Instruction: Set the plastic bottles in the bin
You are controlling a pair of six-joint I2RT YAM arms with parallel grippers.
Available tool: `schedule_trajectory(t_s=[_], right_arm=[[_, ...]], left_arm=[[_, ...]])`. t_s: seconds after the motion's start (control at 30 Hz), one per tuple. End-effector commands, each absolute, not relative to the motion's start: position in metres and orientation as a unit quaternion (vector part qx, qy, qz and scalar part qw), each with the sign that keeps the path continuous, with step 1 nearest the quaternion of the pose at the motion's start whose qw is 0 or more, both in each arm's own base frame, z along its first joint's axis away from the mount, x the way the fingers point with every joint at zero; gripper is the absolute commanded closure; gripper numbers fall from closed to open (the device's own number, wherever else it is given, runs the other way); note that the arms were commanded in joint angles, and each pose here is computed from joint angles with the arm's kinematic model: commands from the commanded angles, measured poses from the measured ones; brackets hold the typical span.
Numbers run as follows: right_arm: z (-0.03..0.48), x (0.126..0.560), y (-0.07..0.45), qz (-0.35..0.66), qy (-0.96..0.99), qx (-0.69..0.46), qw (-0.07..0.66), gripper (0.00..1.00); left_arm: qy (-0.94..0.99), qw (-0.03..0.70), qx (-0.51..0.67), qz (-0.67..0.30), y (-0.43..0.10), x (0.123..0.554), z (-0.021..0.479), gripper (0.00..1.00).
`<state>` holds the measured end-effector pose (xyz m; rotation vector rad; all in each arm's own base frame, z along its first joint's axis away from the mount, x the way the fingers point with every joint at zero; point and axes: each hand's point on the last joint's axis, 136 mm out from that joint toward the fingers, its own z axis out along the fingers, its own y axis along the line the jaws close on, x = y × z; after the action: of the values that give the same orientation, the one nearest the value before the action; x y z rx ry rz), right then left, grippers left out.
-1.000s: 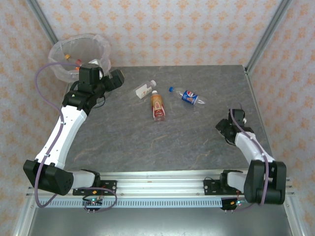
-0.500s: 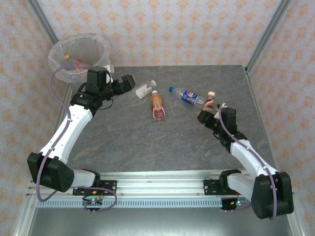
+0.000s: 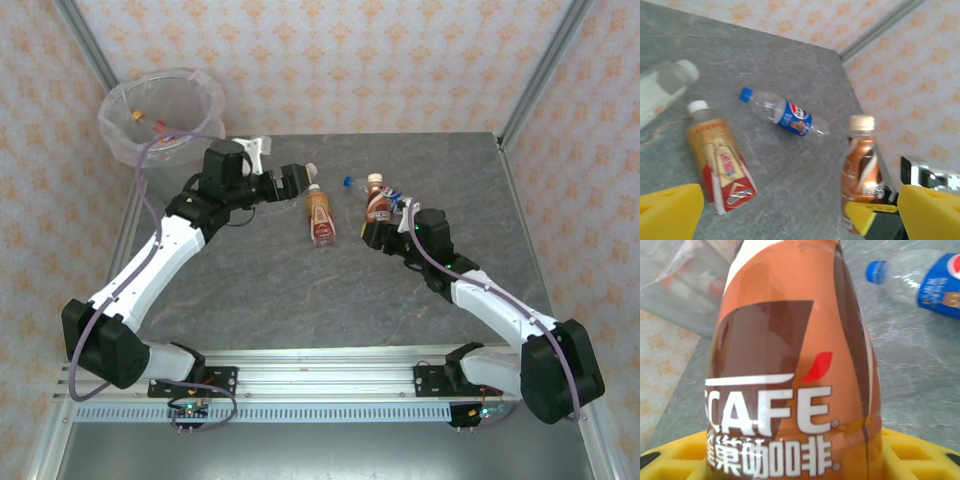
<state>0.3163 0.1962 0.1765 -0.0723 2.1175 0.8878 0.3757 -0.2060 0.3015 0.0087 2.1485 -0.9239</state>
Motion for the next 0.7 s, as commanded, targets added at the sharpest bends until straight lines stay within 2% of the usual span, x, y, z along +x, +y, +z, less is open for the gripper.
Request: schedule_trajectory(t_s=[0.0, 0.33, 0.53, 0.67], right_arm=[[0.213, 0.319, 0.221, 0.378, 0.808, -0.087, 0.444, 0.46], [0.237, 0.309, 0.279, 0.416, 0.775, -0.183, 0.439, 0.46], [0.245, 0.301, 0.305, 0.439, 0.757, -0.203, 0.440, 0.46], [0.248, 0.302, 0.310, 0.444, 0.753, -0.200, 0.444, 0.46]], left_arm=[[0.829, 0.408, 0.060, -0.378, -0.228, 0.372, 0.313, 0.00], [0.815, 0.406, 0.077, -0.407, -0.253, 0.380, 0.321, 0.02], [0.798, 0.432, 0.018, -0.420, -0.248, 0.396, 0.324, 0.09], [0.801, 0.424, 0.016, -0.422, -0.252, 0.399, 0.320, 0.12]])
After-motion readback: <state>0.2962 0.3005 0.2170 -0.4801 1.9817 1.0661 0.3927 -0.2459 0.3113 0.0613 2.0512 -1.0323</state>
